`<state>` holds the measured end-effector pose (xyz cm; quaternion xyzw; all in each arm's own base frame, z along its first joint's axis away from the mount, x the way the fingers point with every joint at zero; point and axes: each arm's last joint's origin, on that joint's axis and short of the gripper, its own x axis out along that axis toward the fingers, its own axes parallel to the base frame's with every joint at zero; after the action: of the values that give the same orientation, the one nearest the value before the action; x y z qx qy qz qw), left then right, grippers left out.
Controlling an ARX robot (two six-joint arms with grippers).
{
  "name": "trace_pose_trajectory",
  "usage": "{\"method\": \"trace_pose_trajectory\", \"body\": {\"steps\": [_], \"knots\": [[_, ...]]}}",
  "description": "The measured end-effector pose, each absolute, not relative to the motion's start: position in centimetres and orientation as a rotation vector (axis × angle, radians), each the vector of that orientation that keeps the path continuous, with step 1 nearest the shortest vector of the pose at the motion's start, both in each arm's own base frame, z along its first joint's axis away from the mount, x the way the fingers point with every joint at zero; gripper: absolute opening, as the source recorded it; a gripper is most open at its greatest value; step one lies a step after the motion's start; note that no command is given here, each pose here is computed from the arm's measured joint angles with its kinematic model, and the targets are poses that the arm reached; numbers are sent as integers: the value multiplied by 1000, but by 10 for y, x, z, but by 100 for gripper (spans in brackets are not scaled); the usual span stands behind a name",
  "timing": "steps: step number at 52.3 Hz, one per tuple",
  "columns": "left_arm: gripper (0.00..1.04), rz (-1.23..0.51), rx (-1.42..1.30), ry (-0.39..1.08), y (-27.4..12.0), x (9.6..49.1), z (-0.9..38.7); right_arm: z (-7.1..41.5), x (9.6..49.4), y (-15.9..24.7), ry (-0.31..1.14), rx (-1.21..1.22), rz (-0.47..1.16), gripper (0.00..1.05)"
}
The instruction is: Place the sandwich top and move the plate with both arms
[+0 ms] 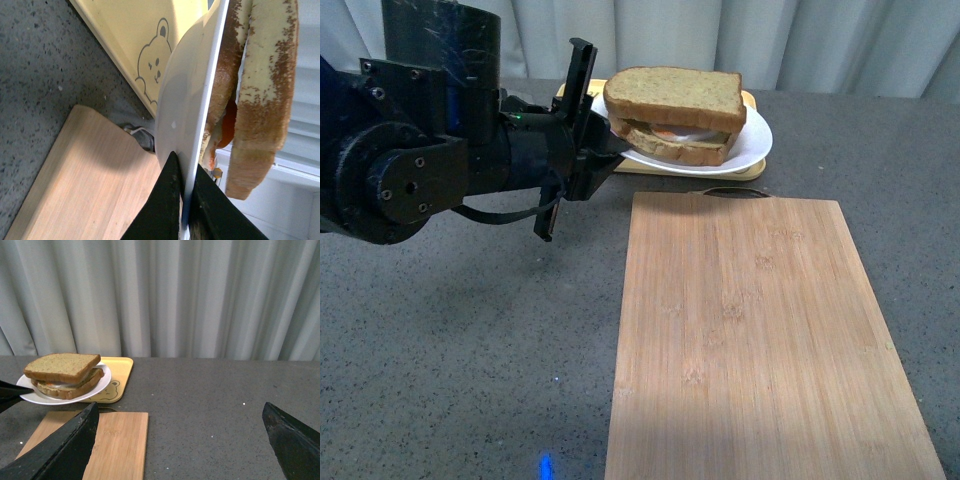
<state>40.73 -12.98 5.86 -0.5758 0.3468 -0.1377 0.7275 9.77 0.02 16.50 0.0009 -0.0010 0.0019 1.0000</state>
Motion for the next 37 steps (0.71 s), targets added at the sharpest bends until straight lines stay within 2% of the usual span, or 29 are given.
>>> {"method": "trace_pose_trajectory", "body": {"steps": [37], "knots": [[4, -303, -1358, 712, -145, 458, 22, 165, 98, 0, -2, 2, 4, 95]]}}
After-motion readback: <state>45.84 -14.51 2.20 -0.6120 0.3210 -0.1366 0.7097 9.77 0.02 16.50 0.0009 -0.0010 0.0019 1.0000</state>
